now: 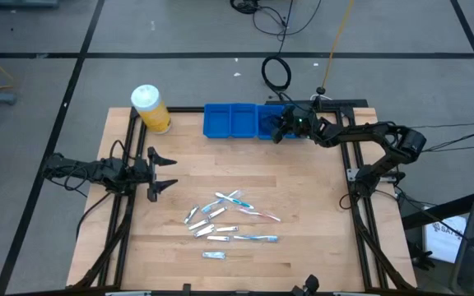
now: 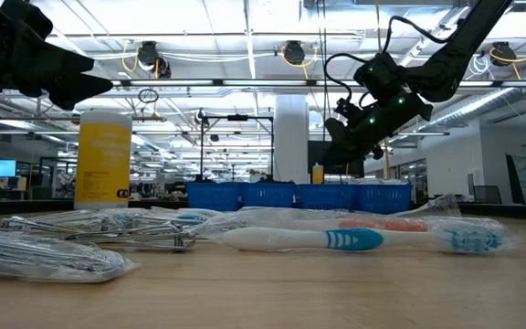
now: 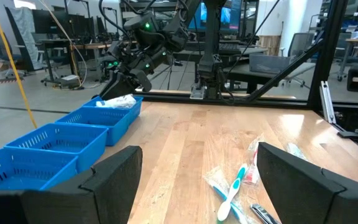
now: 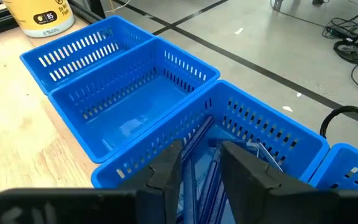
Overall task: Pick & Place Travel size toiletries
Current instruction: Put the orange toothbrush into the middle left blue basket
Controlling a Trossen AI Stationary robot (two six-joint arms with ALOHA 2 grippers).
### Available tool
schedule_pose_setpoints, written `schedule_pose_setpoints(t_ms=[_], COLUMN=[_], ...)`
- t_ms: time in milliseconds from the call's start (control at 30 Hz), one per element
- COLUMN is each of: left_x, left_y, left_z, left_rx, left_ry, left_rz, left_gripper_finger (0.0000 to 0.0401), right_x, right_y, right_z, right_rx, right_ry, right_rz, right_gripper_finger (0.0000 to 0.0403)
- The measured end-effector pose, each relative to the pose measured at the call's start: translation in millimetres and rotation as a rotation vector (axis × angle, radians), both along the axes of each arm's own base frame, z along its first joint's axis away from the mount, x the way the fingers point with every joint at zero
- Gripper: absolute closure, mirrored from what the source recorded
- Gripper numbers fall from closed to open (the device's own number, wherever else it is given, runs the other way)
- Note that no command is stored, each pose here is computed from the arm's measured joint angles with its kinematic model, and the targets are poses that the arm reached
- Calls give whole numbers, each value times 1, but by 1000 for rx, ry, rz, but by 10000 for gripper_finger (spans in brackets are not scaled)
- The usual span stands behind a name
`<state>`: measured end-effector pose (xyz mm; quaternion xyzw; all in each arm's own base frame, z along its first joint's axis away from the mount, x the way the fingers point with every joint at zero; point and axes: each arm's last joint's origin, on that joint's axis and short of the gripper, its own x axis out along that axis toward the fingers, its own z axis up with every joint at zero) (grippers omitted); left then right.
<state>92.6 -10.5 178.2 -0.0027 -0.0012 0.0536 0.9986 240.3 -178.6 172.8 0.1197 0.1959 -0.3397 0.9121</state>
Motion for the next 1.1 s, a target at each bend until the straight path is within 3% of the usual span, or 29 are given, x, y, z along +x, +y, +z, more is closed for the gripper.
schedule_pose_setpoints(t_ms=[667,867,1100], left_x=[0,0,0], left_y=[0,0,0], left_z=[0,0,0], left_rx=[0,0,0], left_ry=[0,0,0], left_rz=[0,0,0], left_gripper_finger=[91,91,91], right_x=[2,25,57], right_y=[2,39,133], right_z=[0,4,5], right_rx=[-12,37,35], right_ry=[10,-74,-79], right_rz=[41,409,749], right_gripper_finger=[300,304,304])
